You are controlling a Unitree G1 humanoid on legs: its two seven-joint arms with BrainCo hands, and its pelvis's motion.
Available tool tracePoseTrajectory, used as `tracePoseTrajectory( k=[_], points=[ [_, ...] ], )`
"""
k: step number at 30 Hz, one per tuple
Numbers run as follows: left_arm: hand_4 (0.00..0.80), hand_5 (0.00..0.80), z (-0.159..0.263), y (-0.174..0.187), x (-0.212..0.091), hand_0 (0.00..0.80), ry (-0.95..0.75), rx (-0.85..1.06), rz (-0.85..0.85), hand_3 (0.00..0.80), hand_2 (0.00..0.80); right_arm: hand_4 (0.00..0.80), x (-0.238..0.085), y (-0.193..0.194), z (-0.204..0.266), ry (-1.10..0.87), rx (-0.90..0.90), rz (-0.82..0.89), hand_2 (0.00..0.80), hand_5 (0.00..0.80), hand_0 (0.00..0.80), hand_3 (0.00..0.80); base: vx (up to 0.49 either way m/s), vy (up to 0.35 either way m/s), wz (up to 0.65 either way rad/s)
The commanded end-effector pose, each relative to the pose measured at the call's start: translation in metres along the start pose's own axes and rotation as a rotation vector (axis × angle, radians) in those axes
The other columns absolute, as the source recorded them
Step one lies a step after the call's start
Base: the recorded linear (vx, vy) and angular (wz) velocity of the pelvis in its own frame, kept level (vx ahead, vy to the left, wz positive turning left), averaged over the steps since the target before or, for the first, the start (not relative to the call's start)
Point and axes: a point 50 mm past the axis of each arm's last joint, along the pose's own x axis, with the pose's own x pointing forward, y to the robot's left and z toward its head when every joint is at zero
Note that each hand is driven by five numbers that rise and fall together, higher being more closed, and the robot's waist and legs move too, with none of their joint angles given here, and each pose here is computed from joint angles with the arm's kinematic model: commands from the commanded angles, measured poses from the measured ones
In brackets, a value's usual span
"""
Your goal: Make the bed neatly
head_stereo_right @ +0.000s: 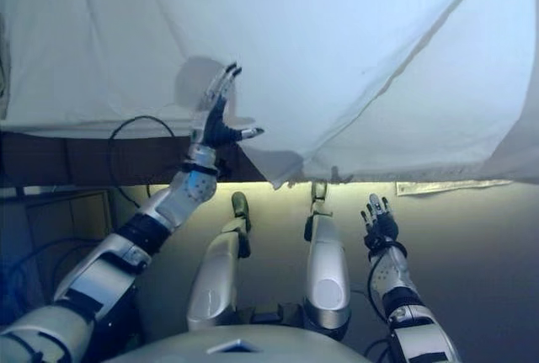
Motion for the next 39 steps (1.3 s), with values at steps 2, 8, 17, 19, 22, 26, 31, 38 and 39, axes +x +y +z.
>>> tracePoseTrajectory(
  k=[2, 8, 17, 19, 22, 26, 31, 38, 39],
  points=[
    [0.000, 0.000, 0.008, 0.021, 0.034, 0.000, -0.149, 0.213, 0.189, 0.000, 0.000, 0.000, -0.006, -0.008, 0.018, -0.078, 0.046, 0.031, 0.000, 0.000, 0.000, 0.000, -0.003, 0.005, -0.03],
    [0.000, 0.000, 0.006, 0.030, 0.060, 0.000, -0.184, 0.328, 0.187, 0.000, 0.000, 0.000, -0.008, -0.002, 0.023, -0.088, 0.055, 0.078, 0.000, 0.000, 0.000, 0.000, 0.021, 0.020, -0.06],
    [0.000, 0.000, 0.022, 0.022, 0.081, 0.000, -0.209, 0.430, 0.141, 0.000, 0.000, 0.000, -0.003, 0.021, 0.039, -0.119, 0.042, 0.162, 0.000, 0.000, 0.000, 0.000, 0.037, 0.029, -0.15],
    [0.000, 0.000, 0.019, 0.015, 0.078, 0.000, -0.177, 0.442, 0.117, 0.000, 0.000, 0.000, -0.002, 0.027, 0.042, -0.133, 0.044, 0.180, 0.000, 0.000, 0.000, 0.000, 0.029, -0.018, -0.13],
    [0.000, 0.000, 0.018, 0.010, 0.076, 0.000, -0.164, 0.447, 0.094, 0.000, 0.000, 0.000, -0.002, 0.031, 0.044, -0.148, 0.051, 0.187, 0.000, 0.000, 0.000, 0.000, 0.041, -0.011, -0.09],
    [0.000, 0.000, 0.021, 0.007, 0.078, 0.000, -0.171, 0.497, 0.065, 0.000, 0.000, 0.000, -0.002, 0.033, 0.050, -0.174, 0.090, 0.201, 0.000, 0.000, 0.000, 0.000, 0.033, -0.030, -0.05],
    [0.000, 0.000, 0.025, 0.014, 0.091, 0.000, -0.185, 0.554, 0.096, 0.000, 0.000, 0.000, 0.002, 0.050, 0.053, -0.197, 0.100, 0.263, 0.000, 0.000, 0.000, 0.000, 0.006, -0.030, 0.01],
    [0.000, 0.000, 0.037, 0.042, 0.110, 0.000, -0.219, 0.558, 0.236, 0.000, 0.000, 0.000, 0.000, 0.050, 0.062, -0.217, 0.094, 0.279, 0.000, 0.000, 0.000, 0.000, 0.038, 0.040, -0.07],
    [0.000, 0.000, 0.043, 0.046, 0.114, 0.000, -0.226, 0.552, 0.250, 0.000, 0.000, 0.000, 0.000, 0.049, 0.064, -0.222, 0.093, 0.278, 0.000, 0.000, 0.000, 0.000, 0.036, 0.064, -0.07]
  ],
)
